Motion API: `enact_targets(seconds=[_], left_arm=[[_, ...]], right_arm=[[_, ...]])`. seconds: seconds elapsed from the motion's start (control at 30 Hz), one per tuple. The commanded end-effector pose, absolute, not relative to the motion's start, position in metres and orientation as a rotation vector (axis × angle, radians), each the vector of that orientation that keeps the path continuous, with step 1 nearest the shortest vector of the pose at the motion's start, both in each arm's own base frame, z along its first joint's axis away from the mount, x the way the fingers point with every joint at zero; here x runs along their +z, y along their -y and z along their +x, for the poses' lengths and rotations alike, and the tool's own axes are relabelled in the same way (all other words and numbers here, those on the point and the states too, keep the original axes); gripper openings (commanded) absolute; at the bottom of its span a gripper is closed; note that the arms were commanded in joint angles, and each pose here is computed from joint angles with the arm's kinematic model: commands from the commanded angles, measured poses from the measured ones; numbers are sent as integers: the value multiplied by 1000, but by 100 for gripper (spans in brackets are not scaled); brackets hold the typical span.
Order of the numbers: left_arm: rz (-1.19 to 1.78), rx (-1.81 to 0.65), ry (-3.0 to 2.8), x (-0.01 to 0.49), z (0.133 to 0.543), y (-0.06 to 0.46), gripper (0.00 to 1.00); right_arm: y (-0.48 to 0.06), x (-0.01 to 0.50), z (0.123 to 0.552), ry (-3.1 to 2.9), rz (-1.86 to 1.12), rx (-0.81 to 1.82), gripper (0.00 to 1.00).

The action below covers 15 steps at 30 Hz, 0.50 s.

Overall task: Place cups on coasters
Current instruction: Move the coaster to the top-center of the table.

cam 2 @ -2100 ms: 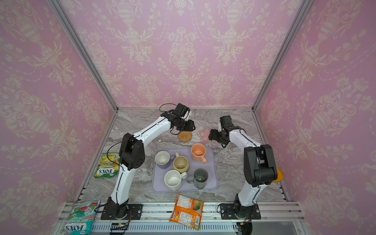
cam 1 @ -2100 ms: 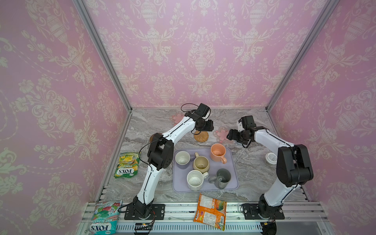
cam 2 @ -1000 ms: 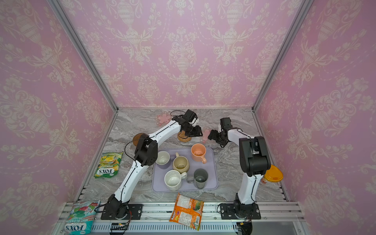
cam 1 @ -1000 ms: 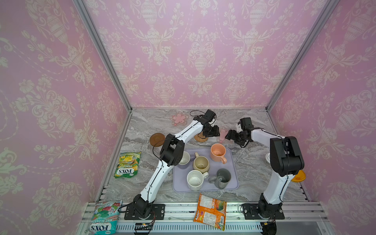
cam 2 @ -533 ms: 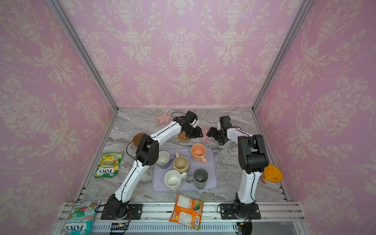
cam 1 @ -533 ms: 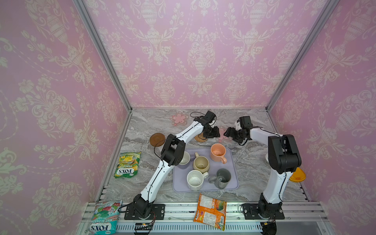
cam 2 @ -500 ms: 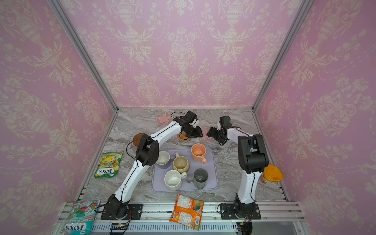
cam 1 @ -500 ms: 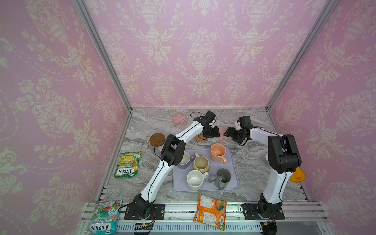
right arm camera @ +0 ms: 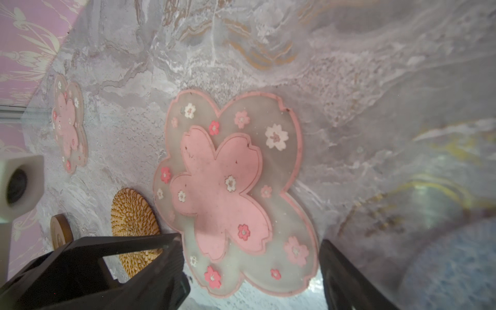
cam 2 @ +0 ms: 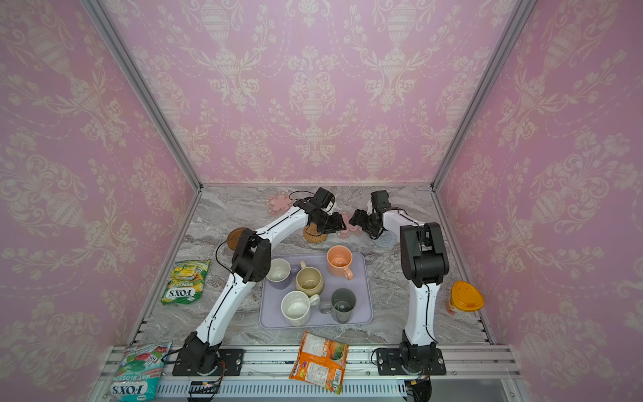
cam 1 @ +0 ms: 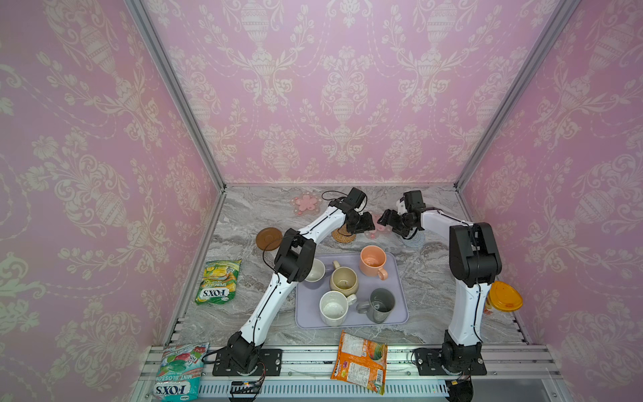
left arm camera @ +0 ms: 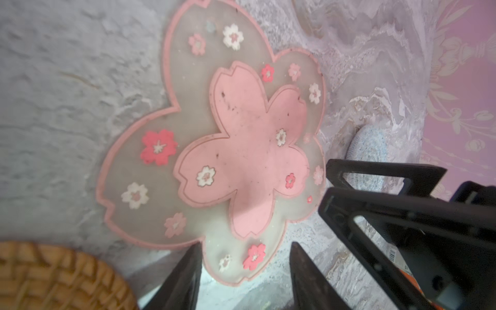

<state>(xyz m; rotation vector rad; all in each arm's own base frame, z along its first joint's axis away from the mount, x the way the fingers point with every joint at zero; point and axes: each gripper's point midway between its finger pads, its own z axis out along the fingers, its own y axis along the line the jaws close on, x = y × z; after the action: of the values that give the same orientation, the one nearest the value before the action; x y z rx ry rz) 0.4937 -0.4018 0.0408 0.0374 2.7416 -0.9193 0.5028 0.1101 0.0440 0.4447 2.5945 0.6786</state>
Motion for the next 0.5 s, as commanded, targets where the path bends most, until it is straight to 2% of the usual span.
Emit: enact_targets(seconds=[0.0,0.47], left_arm=[[-72,-898,-2767,6,505,394,55],[-267,-1009,-2617,-1,566,379,54]], right_arm=[[-134,18,489,-2703,484,750,80],[-152,18,545,-2646,554,837,80]])
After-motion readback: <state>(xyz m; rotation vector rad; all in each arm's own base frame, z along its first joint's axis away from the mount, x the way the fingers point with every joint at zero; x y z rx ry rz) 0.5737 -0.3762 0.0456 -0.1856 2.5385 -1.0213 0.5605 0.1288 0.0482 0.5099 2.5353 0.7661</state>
